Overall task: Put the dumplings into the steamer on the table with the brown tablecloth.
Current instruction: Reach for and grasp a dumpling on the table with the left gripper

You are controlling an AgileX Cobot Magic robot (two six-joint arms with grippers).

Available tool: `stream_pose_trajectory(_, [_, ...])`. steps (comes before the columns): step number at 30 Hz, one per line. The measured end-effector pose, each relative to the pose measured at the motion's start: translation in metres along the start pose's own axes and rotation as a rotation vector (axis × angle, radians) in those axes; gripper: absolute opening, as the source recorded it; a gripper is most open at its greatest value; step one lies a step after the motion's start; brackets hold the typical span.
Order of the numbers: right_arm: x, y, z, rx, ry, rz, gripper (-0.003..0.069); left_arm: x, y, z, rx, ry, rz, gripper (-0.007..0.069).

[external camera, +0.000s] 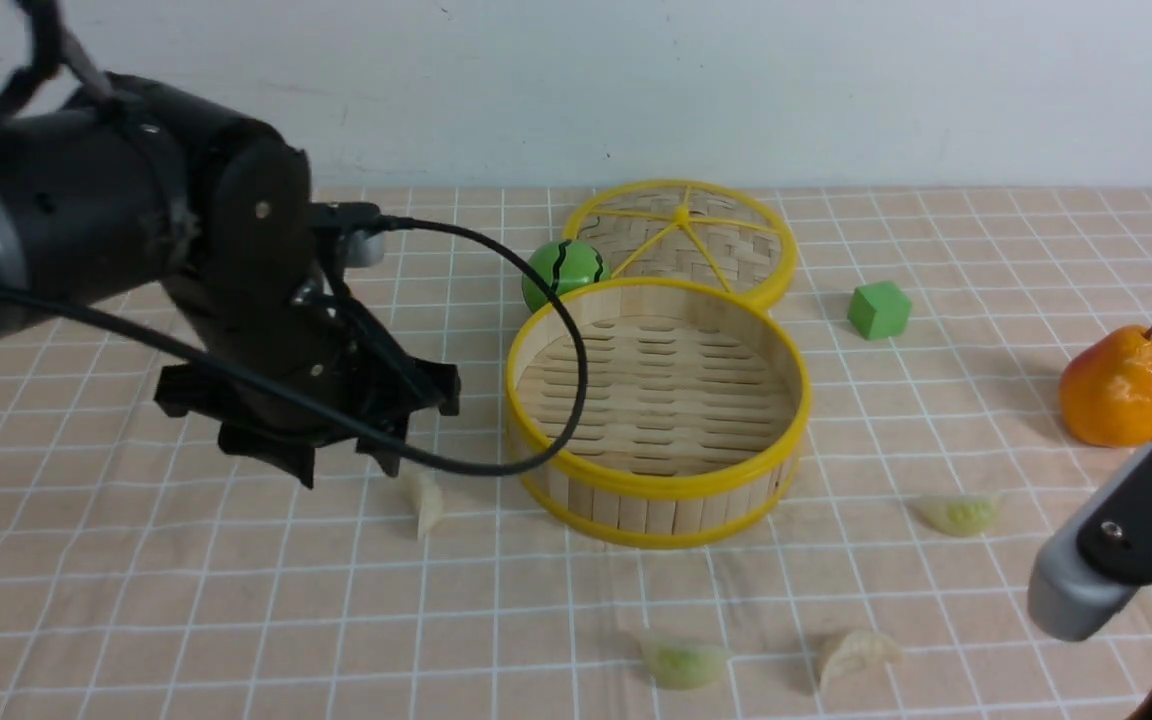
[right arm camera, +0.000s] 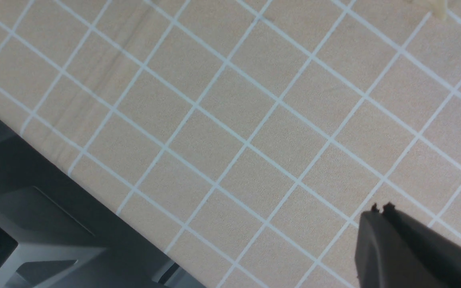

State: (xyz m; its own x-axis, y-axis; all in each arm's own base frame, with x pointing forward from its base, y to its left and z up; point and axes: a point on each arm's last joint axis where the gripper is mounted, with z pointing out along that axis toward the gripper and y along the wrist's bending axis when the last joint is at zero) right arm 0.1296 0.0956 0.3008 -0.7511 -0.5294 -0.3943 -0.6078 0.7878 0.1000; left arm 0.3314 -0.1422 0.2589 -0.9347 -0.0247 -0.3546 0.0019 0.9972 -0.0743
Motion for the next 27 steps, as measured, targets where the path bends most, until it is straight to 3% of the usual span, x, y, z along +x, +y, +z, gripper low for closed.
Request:
stream_pose_trajectory(5, [0.001, 0.000, -0.002, 0.002, -0.010, -0.001, -0.0009, -0.012, -0.009, 0.042, -0.023, 0.053, 0.001, 0.0536])
stream_pose_trajectory(17, [0.001, -0.002, -0.002, 0.029, -0.006, -0.015, -0.0002, -0.030, -0.022, 0.101, -0.055, 0.095, -0.065, 0.0490])
stream_pose_trajectory(20, [0.001, -0.003, -0.002, 0.032, -0.006, -0.016, -0.0001, -0.029, -0.022, 0.108, -0.065, 0.109, -0.098, 0.0435])
stream_pose_trajectory(24, [0.001, -0.003, -0.002, 0.032, -0.006, -0.016, 0.0001, -0.028, -0.022, 0.110, -0.078, 0.131, -0.112, 0.0234])
stream_pose_trajectory(27, [0.001, -0.003, -0.002, 0.032, -0.006, -0.016, 0.0003, -0.028, -0.021, 0.106, -0.092, 0.152, -0.105, 0.0168])
